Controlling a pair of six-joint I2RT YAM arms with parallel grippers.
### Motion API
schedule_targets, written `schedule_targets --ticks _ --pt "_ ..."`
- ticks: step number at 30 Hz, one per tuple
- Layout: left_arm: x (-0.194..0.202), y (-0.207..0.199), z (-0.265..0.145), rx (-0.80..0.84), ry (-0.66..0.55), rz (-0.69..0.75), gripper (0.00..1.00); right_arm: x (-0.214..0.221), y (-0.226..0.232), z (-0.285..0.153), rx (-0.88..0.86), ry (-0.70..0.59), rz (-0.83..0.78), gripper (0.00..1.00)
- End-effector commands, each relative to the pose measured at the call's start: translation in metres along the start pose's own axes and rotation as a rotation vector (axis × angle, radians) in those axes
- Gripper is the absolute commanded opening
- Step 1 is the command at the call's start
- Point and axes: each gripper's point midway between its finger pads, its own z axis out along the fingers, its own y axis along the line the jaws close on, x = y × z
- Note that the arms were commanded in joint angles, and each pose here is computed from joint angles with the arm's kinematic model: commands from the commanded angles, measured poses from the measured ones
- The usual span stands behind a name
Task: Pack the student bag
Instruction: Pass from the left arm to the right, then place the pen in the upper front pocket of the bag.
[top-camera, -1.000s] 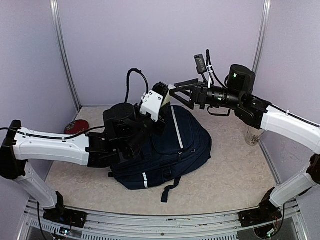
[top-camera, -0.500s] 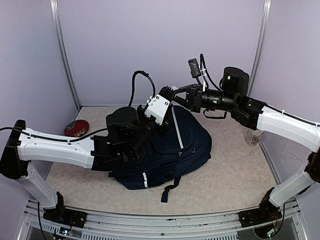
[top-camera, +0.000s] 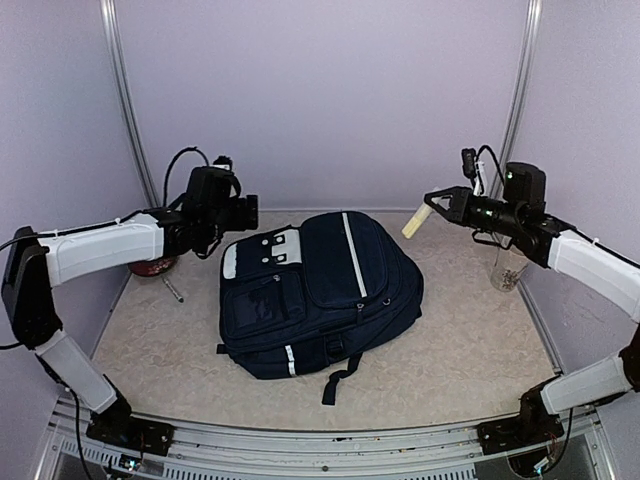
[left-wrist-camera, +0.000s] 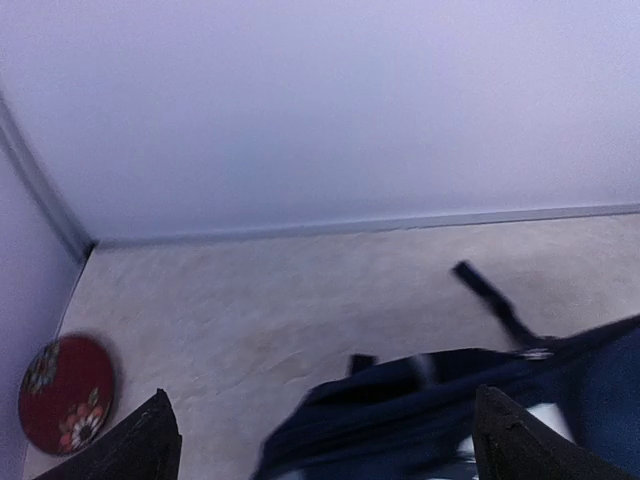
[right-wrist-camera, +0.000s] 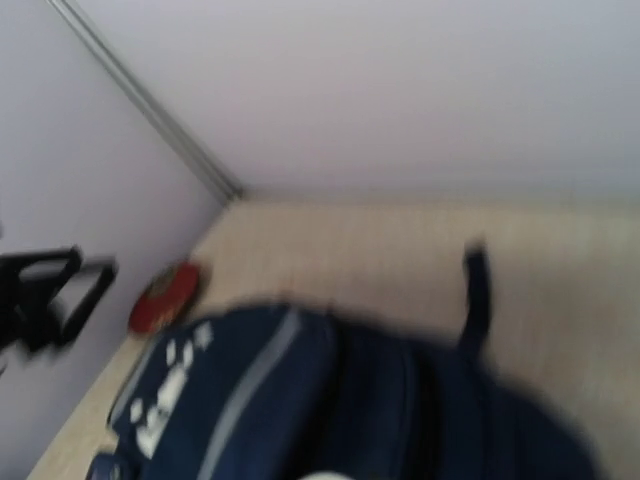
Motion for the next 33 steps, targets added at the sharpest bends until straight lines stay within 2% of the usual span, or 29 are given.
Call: schedule_targets --ticks 1,5,11,15,22,29,31,33 --pt "0.132 0.073 0.017 -0.09 0.387 -0.234 0.99 0.041 -0.009 0.017 -0.079 0.094 0.15 0.0" --pt "0.174 0.091 0.019 -0.089 0.447 -0.314 0.99 0.054 -0.013 0.032 -0.127 0.116 0.208 0.0" --pt "0.213 0.072 0.031 -0.048 0.546 -0.289 0.98 0.065 0.01 0.054 -0.225 0.165 0.203 0.0" --pt "0.225 0.054 0.039 -0.025 0.578 -0.249 0.98 0.07 0.022 0.061 -0.265 0.174 0.218 0.0" --pt "0.208 0.038 0.044 0.007 0.542 -0.226 0.99 0.105 0.035 0.084 -0.334 0.252 0.296 0.0" --pt "0.171 0.059 0.038 -0.037 0.469 -0.212 0.99 0.14 0.026 0.107 -0.295 0.365 0.352 0.0" --pt "0.16 0.073 0.034 -0.077 0.443 -0.212 0.99 0.148 0.019 0.109 -0.264 0.398 0.346 0.04" --pt "0.148 0.088 0.029 -0.13 0.408 -0.213 0.99 0.151 0.013 0.109 -0.226 0.412 0.324 0.12"
